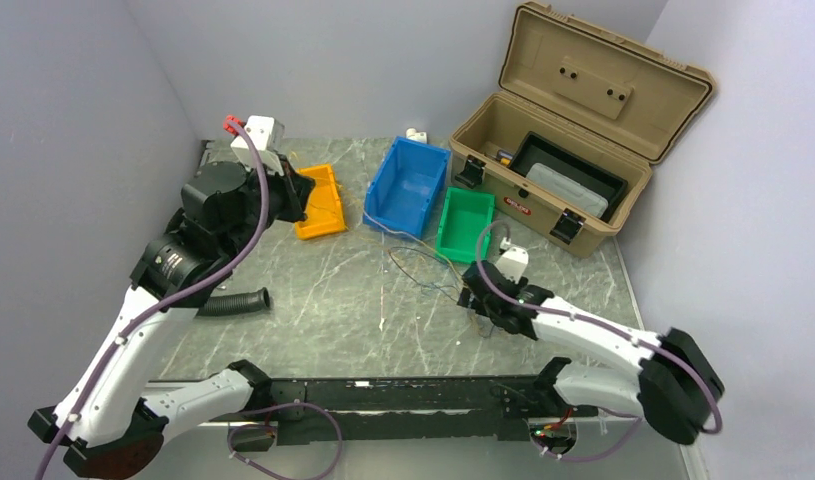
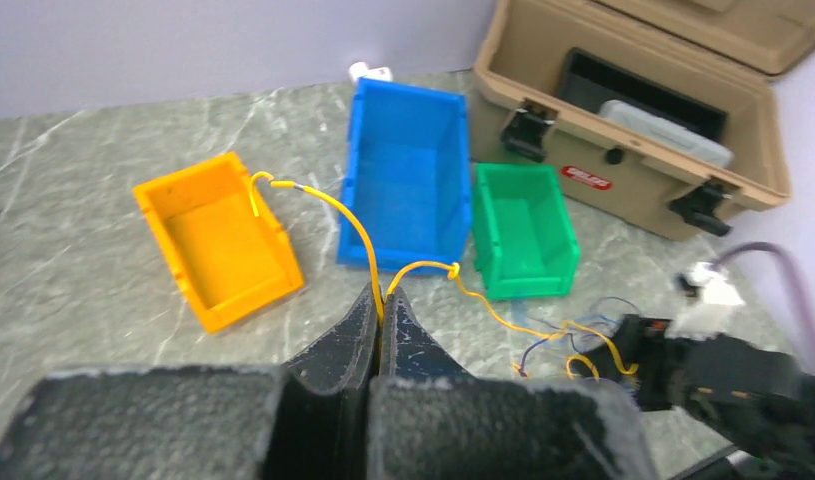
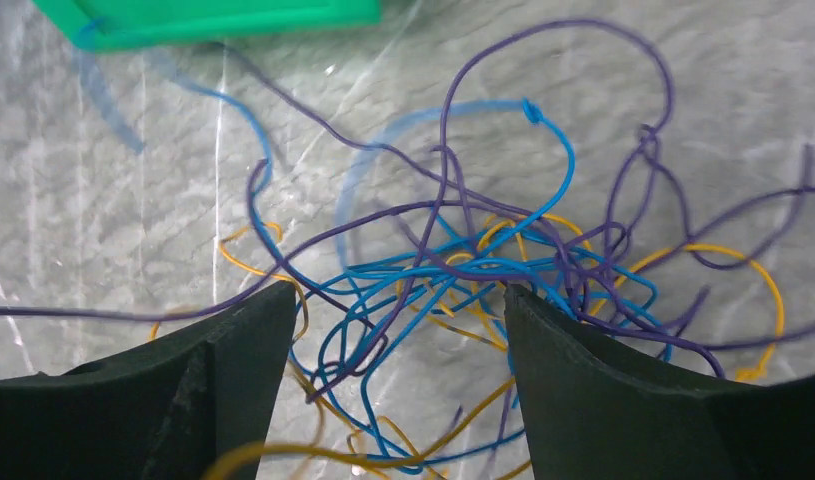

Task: Untangle the cables
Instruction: Untie the cable.

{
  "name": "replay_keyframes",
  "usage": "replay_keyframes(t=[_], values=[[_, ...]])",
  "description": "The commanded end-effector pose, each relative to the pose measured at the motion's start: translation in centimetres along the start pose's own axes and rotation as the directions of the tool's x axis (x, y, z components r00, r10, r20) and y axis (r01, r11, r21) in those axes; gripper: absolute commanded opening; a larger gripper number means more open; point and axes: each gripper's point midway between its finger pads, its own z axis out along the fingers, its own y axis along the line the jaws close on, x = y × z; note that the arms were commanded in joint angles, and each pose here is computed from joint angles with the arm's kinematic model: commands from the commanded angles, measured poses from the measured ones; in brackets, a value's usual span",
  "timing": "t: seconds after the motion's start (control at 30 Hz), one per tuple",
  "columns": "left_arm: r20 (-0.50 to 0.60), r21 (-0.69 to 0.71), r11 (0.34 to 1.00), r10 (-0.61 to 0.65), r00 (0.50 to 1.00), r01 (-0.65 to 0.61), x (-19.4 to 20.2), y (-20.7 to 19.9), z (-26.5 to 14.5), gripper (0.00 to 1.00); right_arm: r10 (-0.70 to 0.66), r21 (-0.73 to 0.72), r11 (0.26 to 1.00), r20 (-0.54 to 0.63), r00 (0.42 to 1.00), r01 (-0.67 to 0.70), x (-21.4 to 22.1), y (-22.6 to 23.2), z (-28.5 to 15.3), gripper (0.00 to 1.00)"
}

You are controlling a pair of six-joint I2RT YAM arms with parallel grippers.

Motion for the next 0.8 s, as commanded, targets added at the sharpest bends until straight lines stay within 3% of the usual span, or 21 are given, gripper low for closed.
replay_keyframes(t=[0.0, 0.2, 0.37, 0.57, 0.77], values=[[-0.001, -0.143, 0.989, 0.027, 1.000, -0.027, -0.2, 3.0, -0.5, 0.00, 0.130, 0.072, 0.988, 0.080, 0.988, -0.135, -1.9, -3.6, -1.3, 0.78], [-0.038, -0.130, 0.990, 0.046, 0.998, -0.051, 1.6, 3.3, -0.3, 0.00, 0.197, 0.056, 0.977, 0.150, 0.969, -0.207, -4.5, -5.2, -3.2, 0.79], [-0.061, 0.102, 0.990, 0.104, 0.993, -0.097, 3.7, -0.2, 0.4, 0.00, 0.056, -0.191, 0.981, 0.172, 0.984, -0.023, -6.7, -0.7, -5.5, 0.81], [-0.093, 0.234, 0.966, 0.138, 0.986, -0.113, 4.9, -2.3, 0.8, 0.00, -0.039, -0.458, 0.871, 0.292, 0.956, 0.175, -9.7, 4.4, -9.7, 0.87], [-0.074, 0.321, 0.940, 0.142, 0.987, -0.111, 5.0, -3.8, 0.5, 0.00, -0.080, -0.618, 0.729, 0.350, 0.933, 0.294, -10.3, 8.3, -12.5, 0.87]])
